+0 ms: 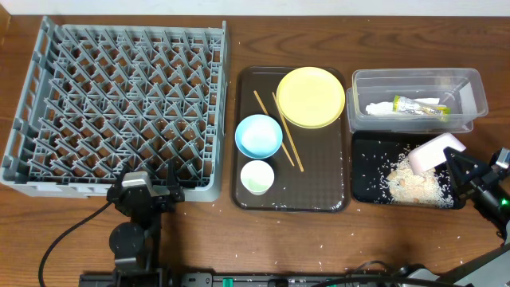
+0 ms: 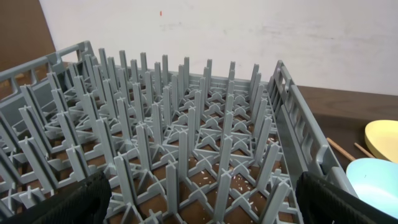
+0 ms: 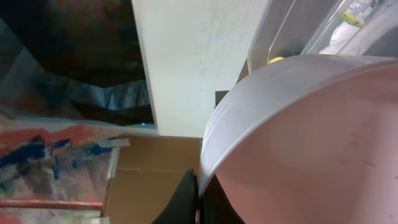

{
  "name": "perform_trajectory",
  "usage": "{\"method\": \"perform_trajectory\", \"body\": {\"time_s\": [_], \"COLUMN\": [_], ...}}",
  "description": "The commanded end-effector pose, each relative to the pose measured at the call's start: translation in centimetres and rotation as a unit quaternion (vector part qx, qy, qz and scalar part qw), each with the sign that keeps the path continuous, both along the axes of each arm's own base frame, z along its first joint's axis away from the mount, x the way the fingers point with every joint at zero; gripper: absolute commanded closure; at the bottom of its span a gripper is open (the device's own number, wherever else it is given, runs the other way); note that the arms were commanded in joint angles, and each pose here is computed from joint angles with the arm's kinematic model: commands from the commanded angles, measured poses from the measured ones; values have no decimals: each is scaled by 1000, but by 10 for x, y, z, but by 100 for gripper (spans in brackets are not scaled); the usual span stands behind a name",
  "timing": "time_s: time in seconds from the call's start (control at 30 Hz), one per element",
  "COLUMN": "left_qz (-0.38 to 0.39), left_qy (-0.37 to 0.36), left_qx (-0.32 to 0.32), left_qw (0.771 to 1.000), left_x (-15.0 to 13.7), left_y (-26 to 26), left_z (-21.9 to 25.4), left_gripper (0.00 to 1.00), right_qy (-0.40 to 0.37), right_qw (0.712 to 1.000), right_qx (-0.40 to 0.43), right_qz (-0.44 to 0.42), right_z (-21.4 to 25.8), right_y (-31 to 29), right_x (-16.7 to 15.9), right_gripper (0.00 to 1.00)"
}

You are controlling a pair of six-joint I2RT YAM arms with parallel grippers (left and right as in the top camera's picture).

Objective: Sort waste into correct bins and load items into the dishwasher
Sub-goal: 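Tip the pink bowl over the black tray to dump the rice, then set the emptied pink bowl back on the brown tray with the right gripper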

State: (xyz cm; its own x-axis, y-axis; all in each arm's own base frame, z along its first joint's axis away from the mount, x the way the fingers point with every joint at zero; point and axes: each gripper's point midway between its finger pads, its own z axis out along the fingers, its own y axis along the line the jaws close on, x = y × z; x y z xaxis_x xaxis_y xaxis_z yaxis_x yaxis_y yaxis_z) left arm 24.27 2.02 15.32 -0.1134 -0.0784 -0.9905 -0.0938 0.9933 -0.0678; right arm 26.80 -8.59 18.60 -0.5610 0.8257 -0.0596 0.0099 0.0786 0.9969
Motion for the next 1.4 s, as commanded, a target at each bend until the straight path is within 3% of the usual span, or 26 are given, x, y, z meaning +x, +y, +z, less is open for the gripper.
{"method": "perform_trajectory", "body": {"time_s": [0.0, 0.33, 0.67, 0.9, 1.07, 1.37], "left_qz": [4, 4, 4, 4, 4, 4], "left_qy": [18, 18, 18, 18, 18, 18], "left_qx": [2, 2, 2, 2, 2, 2], "left_qw": [1000, 1000, 1000, 1000, 1000, 1000], "left_x": [0, 0, 0, 0, 0, 0], "left_y": [2, 2, 2, 2, 2, 2], "left_z": [-16, -16, -16, -16, -16, -16], "left_gripper": [5, 5, 5, 5, 5, 5], "right_qy": [3, 39, 65, 63, 71, 138], "right_qw": [999, 998, 980, 928, 874, 773], "right_qx": [-37, -46, -163, -304, -407, -524], "right_qz": [-4, 25, 93, 206, 257, 330], "right_z": [-5, -16, -18, 9, 15, -47], "right_y": [-1, 16, 60, 138, 191, 263], "right_x": [0, 6, 18, 28, 27, 2], "right_gripper": [99, 99, 99, 99, 99, 99]}}
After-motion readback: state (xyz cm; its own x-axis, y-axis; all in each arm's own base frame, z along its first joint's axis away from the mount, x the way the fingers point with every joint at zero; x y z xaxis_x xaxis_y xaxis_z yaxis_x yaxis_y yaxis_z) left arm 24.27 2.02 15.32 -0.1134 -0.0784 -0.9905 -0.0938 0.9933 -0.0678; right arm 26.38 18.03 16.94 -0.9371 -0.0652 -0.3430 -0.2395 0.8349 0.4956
